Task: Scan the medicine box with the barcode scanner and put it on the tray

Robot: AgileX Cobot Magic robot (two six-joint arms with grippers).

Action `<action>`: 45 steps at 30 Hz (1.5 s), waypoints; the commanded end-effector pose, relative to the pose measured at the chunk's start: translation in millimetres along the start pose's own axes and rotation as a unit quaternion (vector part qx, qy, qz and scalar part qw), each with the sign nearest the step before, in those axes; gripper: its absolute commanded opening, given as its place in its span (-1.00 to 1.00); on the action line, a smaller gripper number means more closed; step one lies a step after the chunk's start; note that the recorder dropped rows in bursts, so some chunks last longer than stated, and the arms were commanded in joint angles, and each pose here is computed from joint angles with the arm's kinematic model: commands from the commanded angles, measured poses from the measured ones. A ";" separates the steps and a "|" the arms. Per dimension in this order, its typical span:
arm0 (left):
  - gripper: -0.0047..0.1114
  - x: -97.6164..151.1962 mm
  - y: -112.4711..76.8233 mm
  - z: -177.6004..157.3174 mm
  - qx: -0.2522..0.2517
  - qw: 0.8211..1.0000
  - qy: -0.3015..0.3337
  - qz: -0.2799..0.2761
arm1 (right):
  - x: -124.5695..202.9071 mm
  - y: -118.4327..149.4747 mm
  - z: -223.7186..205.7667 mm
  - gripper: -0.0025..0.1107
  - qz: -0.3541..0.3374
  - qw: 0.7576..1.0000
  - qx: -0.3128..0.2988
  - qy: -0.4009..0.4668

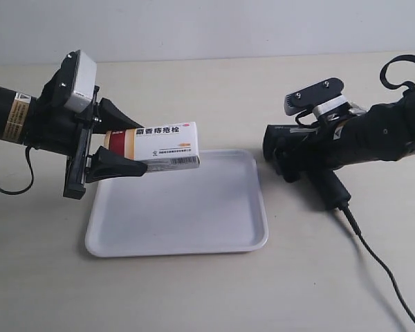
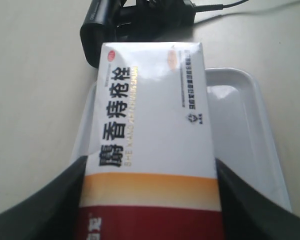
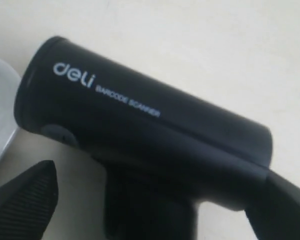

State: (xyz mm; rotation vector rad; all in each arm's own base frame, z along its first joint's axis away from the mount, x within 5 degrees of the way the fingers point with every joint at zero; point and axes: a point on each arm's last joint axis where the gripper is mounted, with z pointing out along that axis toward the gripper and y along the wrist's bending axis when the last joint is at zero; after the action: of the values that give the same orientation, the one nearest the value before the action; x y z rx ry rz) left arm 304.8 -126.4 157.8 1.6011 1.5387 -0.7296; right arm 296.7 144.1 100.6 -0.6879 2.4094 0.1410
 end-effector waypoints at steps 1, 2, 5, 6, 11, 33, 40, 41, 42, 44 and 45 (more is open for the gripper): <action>-0.90 -1.7 -0.9 0.8 -0.002 1.000 -0.003 0.000 | -5.0 -1.2 -0.2 0.31 -0.016 1.000 0.003 -0.018; -0.90 -1.7 -0.9 0.8 -0.002 1.000 -0.003 0.000 | -5.0 -1.2 -0.2 0.20 -0.016 1.000 0.003 -0.018; -0.90 -1.8 -0.9 0.8 -0.002 1.000 -0.004 0.001 | -5.5 -1.3 -0.2 -0.07 -0.016 1.000 0.003 -0.021; -0.90 -1.8 -0.9 0.8 -0.002 1.000 -0.004 0.001 | -5.5 -1.3 -0.2 -0.14 -0.016 1.000 0.003 -0.021; -0.90 -1.8 -0.9 0.8 -0.002 1.000 -0.004 0.001 | -8.1 -1.5 -8.3 -0.53 -0.038 0.999 0.002 -0.014; -0.90 15.2 -0.1 10.2 0.002 1.000 0.016 -0.002 | -22.2 -2.8 -76.9 -0.96 -0.106 0.994 -0.003 0.020; -0.90 14.9 -0.3 10.7 0.003 1.000 0.011 -0.010 | -25.4 -2.9 -73.5 -0.96 -0.098 0.995 0.000 0.000; -0.90 15.6 0.0 11.3 0.002 1.000 0.009 -0.018 | -25.3 -2.8 -69.1 -0.96 -0.093 0.996 0.000 -0.004; -0.90 17.1 0.2 12.5 0.001 1.000 0.009 -0.025 | -24.9 -2.7 -64.2 -0.96 -0.082 0.997 0.001 -0.008; -0.90 21.8 0.9 16.2 0.000 0.999 0.005 -0.043 | -22.9 -2.4 -54.4 -0.96 -0.074 0.997 0.001 -0.010; -0.90 25.5 2.2 19.0 -0.007 0.998 0.003 -0.057 | -21.4 -2.2 -48.8 -0.96 -0.069 0.998 0.001 -0.010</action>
State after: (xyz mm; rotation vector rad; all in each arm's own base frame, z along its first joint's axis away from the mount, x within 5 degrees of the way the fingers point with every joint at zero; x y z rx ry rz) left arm 309.5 -125.6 133.8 1.5947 1.5980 -0.7292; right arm 278.6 135.4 159.6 -0.8929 2.3631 0.0714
